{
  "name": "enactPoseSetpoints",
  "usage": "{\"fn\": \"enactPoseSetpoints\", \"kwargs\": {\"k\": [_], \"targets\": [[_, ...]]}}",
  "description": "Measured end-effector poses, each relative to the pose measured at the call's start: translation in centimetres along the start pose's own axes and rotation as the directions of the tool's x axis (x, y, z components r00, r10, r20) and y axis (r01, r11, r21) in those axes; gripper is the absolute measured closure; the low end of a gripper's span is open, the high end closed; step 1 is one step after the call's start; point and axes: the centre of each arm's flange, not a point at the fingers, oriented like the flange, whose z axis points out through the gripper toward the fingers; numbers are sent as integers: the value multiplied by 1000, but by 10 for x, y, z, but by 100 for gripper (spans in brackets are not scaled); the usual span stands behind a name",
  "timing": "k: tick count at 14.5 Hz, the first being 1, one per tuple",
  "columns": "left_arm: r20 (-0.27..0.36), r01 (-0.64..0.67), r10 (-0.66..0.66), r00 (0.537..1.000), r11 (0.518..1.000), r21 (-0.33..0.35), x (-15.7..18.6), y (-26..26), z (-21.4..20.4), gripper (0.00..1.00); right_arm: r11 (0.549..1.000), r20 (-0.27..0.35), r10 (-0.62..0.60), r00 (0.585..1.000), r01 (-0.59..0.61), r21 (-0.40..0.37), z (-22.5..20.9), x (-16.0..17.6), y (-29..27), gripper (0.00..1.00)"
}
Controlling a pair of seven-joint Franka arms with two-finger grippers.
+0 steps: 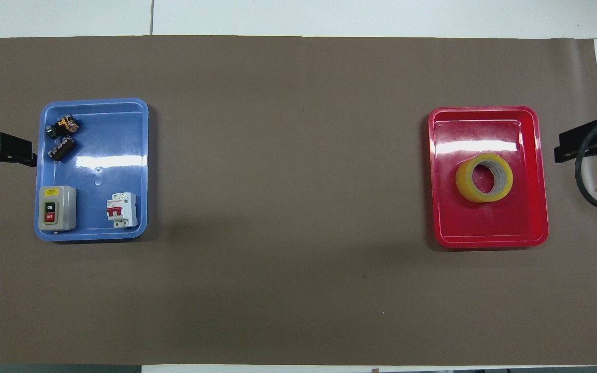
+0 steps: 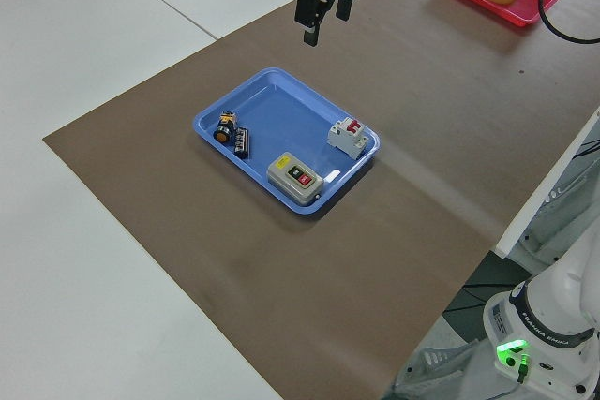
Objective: Place and move tape with both arms
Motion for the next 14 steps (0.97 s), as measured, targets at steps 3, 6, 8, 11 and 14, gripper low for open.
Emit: {"fn": "enactPoseSetpoints", "kwargs": {"k": [3,6,8,11,14], "targets": [[0,0,0,1000,1000,0,0,0,0,0,999,-23,-39,999,39,1,-4,0,-21,0],[0,0,0,1000,1000,0,0,0,0,0,997,-24,-77,997,77,-7,-3,-3,-44,0],[0,0,0,1000,1000,0,0,0,0,0,997,-24,-72,997,72,-7,-3,-2,-42,0],[0,0,0,1000,1000,0,0,0,0,0,999,-25,-54,998,54,-6,-3,-1,-32,0],[0,0,0,1000,1000,0,0,0,0,0,999,-25,-42,999,42,-5,-3,0,-25,0]]}}
